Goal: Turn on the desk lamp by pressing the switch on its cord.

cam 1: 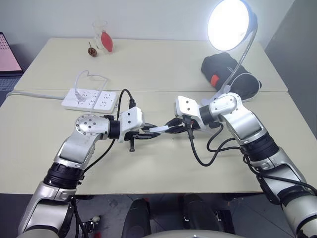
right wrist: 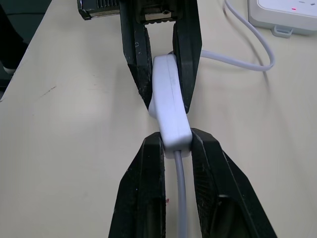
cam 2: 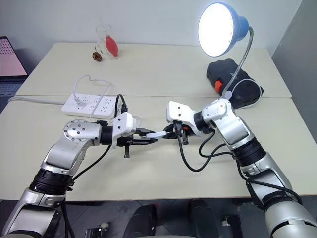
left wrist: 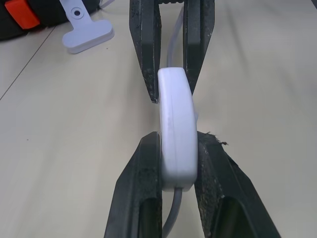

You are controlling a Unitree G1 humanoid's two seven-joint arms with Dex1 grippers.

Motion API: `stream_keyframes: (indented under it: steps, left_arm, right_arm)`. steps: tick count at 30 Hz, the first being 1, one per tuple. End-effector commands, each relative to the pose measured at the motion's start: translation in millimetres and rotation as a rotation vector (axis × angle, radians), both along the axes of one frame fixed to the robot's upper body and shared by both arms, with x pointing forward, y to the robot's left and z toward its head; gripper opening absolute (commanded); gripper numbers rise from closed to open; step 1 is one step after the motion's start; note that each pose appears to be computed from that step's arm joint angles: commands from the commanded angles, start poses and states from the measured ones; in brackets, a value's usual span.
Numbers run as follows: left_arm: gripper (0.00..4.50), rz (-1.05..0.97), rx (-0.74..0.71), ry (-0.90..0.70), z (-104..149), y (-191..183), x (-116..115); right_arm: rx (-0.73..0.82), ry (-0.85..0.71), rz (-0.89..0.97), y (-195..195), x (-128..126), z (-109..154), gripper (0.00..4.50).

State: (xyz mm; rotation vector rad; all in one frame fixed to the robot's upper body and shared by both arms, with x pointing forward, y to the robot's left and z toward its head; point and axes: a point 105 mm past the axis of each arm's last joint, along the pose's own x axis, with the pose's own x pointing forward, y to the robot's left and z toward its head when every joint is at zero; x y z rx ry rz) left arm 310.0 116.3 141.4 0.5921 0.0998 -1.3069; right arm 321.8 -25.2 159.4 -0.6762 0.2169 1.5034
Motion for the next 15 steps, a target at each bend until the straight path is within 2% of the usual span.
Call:
stream_keyframes:
  steps: [1,10,12,15]
  left_arm:
    - [0.51,0.044,-0.013,-0.062,12.4,3.8,10.0]
    - [0.50,0.009,-0.038,-0.086,17.3,-0.9,8.4]
    - [1.21,-0.006,-0.019,-0.105,16.7,0.2,7.3]
    - [1.85,-0.027,0.025,-0.132,13.4,3.8,5.3]
  right_arm:
    - [0.036,-0.028,0.057,8.7,-9.3,11.0,0.39]
    - [0.039,-0.029,0.071,10.4,-11.4,11.2,0.39]
    - [0.039,-0.029,0.070,10.4,-11.2,10.6,0.39]
    - [0.039,-0.030,0.066,10.2,-10.0,9.3,0.38]
